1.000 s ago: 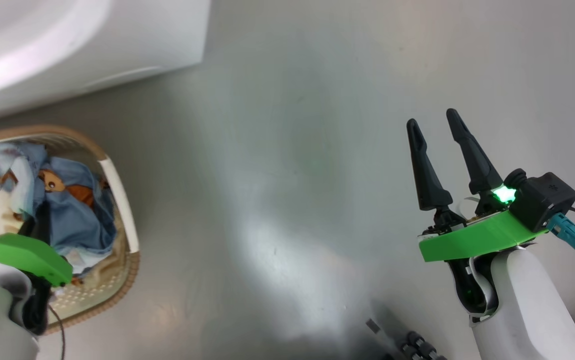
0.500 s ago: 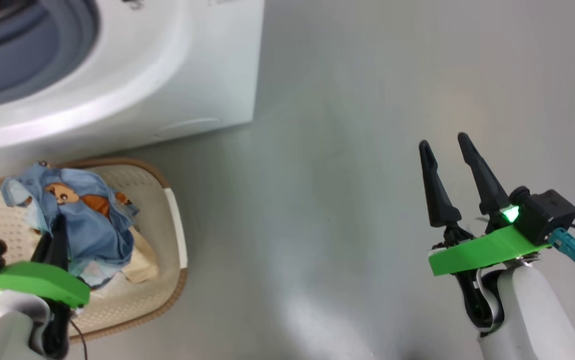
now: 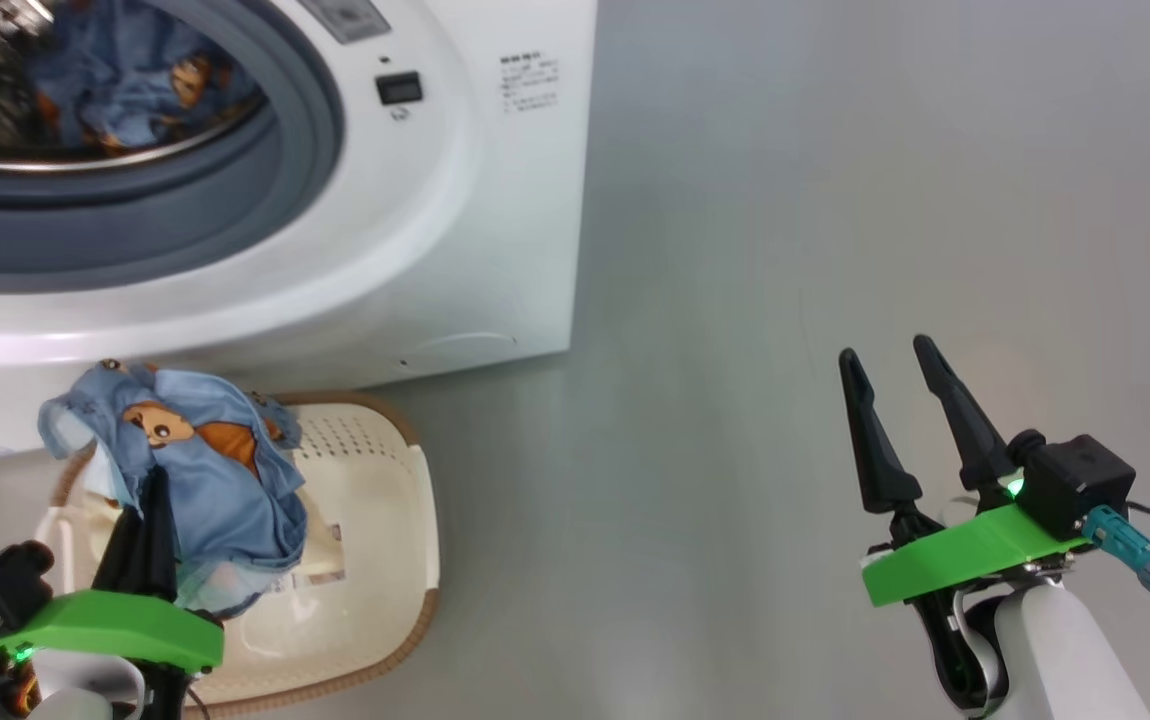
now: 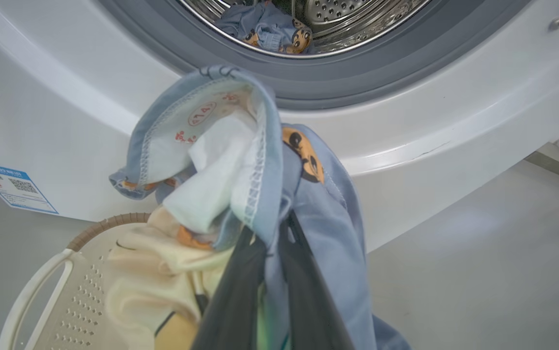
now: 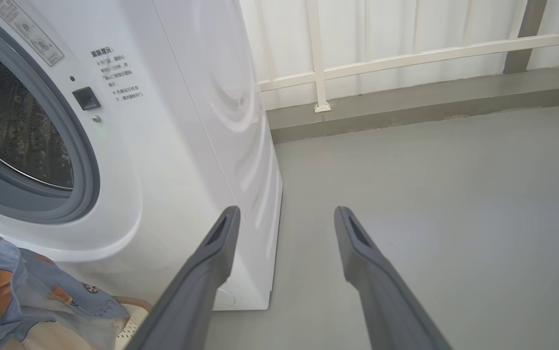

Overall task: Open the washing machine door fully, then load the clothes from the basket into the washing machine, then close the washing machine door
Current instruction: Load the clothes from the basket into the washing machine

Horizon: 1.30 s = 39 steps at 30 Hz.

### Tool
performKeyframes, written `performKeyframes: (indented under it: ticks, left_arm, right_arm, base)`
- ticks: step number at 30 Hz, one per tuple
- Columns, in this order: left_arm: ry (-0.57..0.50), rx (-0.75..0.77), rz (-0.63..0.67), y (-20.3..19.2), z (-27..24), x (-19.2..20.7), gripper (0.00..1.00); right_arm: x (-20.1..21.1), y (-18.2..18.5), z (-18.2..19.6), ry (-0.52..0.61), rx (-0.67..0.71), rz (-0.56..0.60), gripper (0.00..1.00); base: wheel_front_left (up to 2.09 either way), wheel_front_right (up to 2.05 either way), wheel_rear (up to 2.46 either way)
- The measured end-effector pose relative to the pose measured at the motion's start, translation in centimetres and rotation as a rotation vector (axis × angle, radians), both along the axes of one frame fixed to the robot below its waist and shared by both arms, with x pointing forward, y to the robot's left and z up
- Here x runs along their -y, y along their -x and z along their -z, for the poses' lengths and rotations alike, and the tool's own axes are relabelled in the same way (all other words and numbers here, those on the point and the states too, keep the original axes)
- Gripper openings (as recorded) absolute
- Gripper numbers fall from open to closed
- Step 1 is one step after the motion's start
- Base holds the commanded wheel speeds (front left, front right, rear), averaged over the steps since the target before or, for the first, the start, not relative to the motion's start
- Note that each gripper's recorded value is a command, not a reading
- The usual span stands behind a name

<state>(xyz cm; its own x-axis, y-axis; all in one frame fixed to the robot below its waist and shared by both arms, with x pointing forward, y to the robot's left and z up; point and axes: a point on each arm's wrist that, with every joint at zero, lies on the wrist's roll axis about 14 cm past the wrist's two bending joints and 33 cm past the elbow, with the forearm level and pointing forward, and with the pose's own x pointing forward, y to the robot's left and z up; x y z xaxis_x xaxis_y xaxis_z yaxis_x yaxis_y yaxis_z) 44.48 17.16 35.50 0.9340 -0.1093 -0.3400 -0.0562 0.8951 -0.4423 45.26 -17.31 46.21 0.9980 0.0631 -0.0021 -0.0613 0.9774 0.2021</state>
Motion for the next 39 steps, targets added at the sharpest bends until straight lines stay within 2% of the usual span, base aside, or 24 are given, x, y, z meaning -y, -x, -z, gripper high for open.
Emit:
performKeyframes:
  ticks: [12,19,23,39]
  left_arm:
    - [-0.046,0.210,-0.040,1.4,-7.2,-1.0,0.00]
    - [-0.106,0.299,-0.030,2.5,-10.2,-1.3,0.00]
    - [-0.174,0.354,-0.012,3.8,-12.0,-1.4,0.00]
    - [-0.275,0.451,-0.018,6.7,-15.2,-1.8,0.00]
  right_arm:
    - [-0.7,1.5,-3.2,-0.004,0.073,-0.014,1.00]
    - [-1.0,2.4,-4.8,0.005,0.111,-0.023,1.00]
    - [-1.0,3.3,-5.8,0.010,0.136,-0.025,1.00]
    - [-0.7,5.3,-8.4,0.012,0.204,-0.015,1.00]
  base:
    - [0.00,0.00,0.00]
    - [0.00,0.00,0.00]
    - [0.00,0.00,0.00]
    - [0.00,0.00,0.00]
